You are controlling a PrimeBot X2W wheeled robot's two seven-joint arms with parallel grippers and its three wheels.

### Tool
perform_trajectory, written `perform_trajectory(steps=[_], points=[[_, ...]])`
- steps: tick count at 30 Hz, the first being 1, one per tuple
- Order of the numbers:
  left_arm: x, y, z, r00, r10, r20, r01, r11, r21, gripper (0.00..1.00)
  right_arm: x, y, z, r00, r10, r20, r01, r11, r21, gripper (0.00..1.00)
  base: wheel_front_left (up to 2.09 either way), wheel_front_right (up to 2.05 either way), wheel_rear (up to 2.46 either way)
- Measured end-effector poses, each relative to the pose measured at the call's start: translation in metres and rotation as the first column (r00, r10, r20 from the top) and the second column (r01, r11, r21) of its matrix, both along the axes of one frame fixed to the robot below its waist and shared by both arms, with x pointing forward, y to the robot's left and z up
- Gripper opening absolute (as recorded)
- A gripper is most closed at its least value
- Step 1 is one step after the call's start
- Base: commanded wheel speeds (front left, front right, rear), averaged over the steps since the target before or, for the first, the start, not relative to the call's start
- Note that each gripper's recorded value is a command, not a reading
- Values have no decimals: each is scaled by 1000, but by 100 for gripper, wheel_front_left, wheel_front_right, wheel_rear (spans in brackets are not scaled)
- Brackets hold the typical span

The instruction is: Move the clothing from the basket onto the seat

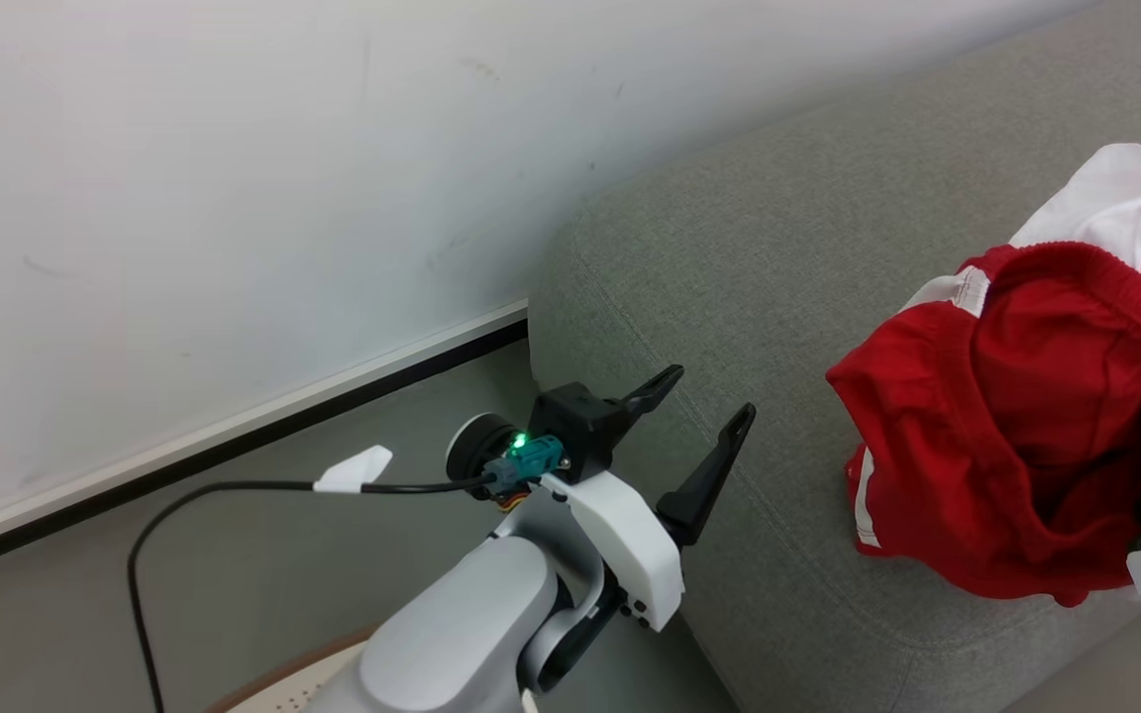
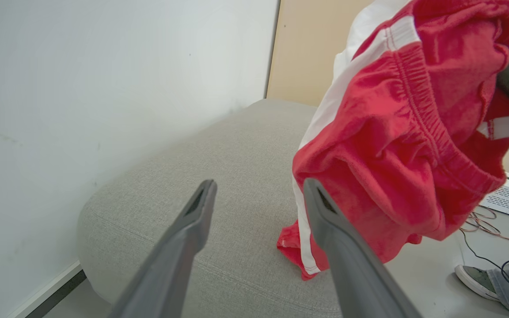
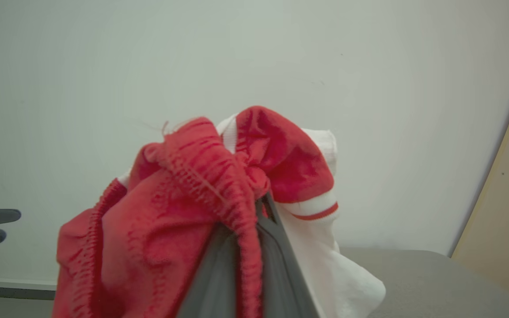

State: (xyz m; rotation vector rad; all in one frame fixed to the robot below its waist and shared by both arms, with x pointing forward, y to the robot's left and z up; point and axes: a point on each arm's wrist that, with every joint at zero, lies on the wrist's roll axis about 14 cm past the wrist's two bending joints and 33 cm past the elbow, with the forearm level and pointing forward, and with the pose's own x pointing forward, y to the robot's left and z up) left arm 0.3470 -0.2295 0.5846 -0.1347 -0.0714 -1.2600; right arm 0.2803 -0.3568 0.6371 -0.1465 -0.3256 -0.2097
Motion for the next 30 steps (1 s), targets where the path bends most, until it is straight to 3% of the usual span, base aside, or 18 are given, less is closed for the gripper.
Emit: perform_trajectory(steps=[13, 23, 30], points=[[9, -3, -5, 1000, -4, -8, 4, 1000, -14, 100, 18, -10, 12, 1000, -8, -7, 7, 999, -41, 0, 0, 0, 0], [51, 8, -31, 999, 37, -35, -36, 999, 23, 100, 85, -31, 32, 1000, -8, -4, 8, 997, -78, 0, 0, 0, 0], [85, 22, -62, 993, 84, -80, -80, 995, 52, 100, 142, -48, 27, 999, -18, -33, 15, 997, -73, 0, 0, 0, 0]])
